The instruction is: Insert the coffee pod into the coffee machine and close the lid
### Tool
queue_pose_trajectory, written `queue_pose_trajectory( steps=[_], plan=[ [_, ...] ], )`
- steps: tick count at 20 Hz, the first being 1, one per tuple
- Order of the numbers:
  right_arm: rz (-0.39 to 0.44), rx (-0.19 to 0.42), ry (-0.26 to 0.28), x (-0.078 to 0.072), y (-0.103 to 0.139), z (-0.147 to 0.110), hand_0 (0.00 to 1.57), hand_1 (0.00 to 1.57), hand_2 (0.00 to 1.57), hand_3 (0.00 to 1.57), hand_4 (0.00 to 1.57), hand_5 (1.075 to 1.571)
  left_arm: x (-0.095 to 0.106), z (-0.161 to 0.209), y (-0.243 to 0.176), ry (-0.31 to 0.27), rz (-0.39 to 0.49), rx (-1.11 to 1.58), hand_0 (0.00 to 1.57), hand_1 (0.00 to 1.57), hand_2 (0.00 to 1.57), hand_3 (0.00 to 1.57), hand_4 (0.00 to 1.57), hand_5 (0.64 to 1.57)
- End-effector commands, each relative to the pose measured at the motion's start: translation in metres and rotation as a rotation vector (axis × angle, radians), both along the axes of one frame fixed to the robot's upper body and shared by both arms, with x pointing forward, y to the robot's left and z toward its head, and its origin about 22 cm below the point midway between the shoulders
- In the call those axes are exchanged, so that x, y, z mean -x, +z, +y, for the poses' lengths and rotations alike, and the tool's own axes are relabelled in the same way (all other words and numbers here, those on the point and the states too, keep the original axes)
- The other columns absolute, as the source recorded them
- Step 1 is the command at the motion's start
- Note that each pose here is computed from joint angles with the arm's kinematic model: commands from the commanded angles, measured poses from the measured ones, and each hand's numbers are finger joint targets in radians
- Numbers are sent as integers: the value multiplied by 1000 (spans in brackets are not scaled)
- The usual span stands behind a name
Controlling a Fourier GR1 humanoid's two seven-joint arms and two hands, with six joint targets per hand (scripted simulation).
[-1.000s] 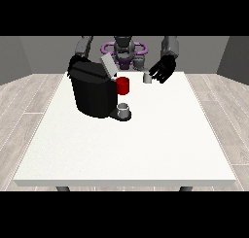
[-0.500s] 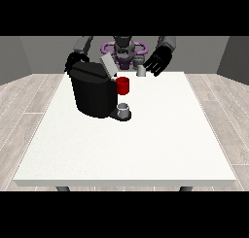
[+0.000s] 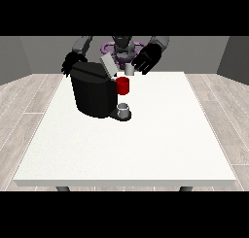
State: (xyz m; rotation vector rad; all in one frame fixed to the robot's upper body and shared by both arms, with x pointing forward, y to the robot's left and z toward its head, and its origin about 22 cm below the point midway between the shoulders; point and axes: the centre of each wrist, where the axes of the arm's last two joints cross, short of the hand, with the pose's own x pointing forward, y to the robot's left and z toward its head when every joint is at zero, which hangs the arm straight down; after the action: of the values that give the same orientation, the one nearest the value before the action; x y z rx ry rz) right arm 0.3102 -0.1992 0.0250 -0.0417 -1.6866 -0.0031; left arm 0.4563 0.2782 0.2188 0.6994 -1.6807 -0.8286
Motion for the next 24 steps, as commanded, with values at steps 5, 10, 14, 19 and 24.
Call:
queue_pose_trajectory(
  steps=[5,10,14,19,24],
  plan=[
    [-56,12,-8,0,5,6,0,0,0,0,480,1571,-3,-8,21,22,-79,-22,1277,1277,1303,1236,488,1571],
    [-17,2,-36,-7,17,-5,0,0,0,0,480,1571,-6,-18,5,11,16,-7,1283,1283,1314,1222,504,1571],
    [-25,-2,-48,-12,17,-14,0,0,0,0,530,1571,-6,-33,-3,-32,2,-17,1268,1268,1300,1217,512,1571],
    [-68,-24,-25,-13,32,-8,0,0,0,0,518,1571,-6,-17,12,-12,-31,-43,1183,1183,1251,1180,499,1571],
    [-47,3,-15,-3,22,3,0,0,0,0,525,1571,-6,-8,19,-23,-12,-28,1198,1198,1271,1200,505,1571]
  ],
)
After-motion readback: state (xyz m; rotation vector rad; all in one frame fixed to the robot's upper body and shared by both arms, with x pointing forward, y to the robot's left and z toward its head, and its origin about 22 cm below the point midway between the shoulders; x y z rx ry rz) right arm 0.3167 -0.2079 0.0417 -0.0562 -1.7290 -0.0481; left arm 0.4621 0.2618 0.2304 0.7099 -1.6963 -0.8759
